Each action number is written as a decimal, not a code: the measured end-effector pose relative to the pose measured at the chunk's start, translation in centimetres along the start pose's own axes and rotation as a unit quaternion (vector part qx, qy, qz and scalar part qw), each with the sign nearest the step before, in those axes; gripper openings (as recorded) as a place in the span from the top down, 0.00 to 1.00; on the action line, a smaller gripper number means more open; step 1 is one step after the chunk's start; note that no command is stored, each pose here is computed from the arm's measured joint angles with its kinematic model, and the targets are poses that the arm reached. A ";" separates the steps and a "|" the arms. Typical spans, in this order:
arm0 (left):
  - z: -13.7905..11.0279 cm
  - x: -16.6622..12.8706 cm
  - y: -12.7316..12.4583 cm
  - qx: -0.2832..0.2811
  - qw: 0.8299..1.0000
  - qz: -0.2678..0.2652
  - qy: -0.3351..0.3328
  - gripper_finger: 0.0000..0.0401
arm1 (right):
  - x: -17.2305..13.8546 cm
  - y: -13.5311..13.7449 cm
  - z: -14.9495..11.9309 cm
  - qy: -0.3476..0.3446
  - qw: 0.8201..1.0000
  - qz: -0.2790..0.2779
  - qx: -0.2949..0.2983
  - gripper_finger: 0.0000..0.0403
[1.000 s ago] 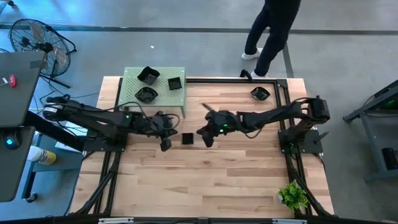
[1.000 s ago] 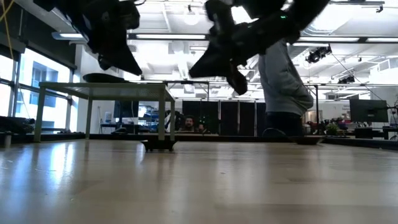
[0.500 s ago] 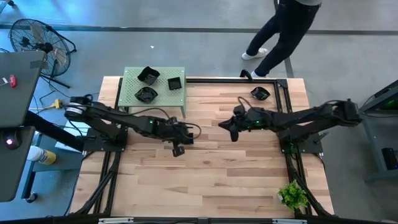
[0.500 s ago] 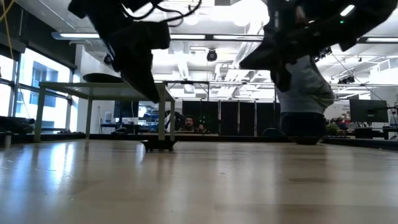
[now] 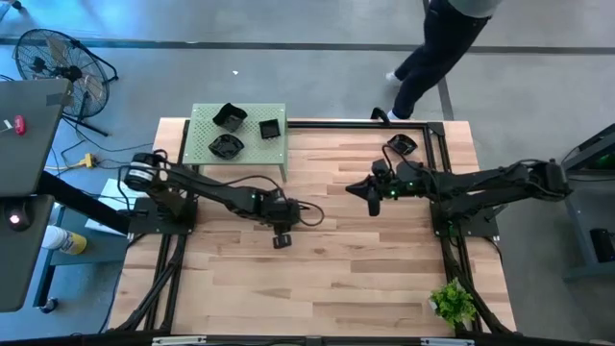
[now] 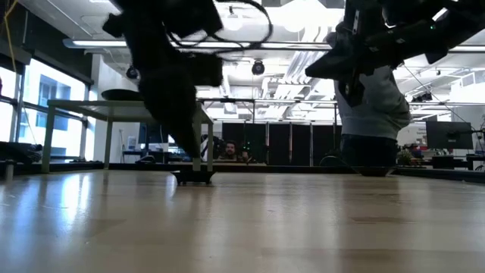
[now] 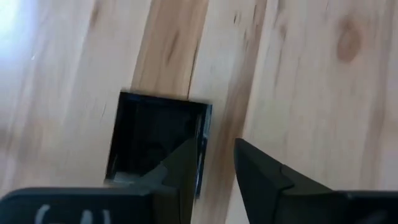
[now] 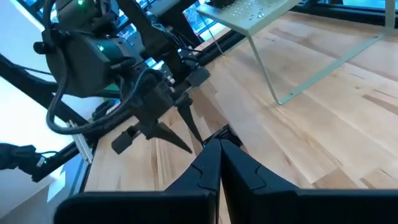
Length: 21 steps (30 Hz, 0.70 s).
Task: Pick & Place Mini shaped plates
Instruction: Stack the black square plate on the black square plate on the shelf
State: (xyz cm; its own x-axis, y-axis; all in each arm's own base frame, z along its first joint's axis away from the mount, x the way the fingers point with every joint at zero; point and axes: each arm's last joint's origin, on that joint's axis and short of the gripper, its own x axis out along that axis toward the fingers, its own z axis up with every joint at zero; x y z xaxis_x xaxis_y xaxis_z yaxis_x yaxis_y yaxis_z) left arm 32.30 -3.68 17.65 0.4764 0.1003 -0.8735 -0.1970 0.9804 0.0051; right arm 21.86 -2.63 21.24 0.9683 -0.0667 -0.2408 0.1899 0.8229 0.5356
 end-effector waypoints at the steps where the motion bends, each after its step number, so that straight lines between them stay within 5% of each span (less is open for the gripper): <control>1: 0.1 0.3 -0.1 0.000 1.000 0.000 -0.002 0.74 | 0.0 -0.1 0.1 0.000 1.000 0.002 -0.001 0.99; 16: -0.5 2.0 0.0 0.030 0.999 0.035 0.016 0.74 | -0.2 -0.4 0.4 -0.005 1.000 -0.001 -0.025 0.99; 21: -0.4 2.0 0.1 0.030 0.998 0.047 0.012 0.83 | -0.2 -0.7 0.6 -0.008 1.000 -0.006 -0.023 0.99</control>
State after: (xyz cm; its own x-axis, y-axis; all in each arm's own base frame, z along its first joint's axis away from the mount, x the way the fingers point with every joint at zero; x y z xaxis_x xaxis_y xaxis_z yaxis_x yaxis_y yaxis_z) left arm 32.90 -3.45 15.71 0.4376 0.1897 -0.8790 -0.1877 0.9752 0.1170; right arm 21.62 -3.50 21.41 0.9684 -0.0848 -0.2344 0.1940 0.8468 0.4952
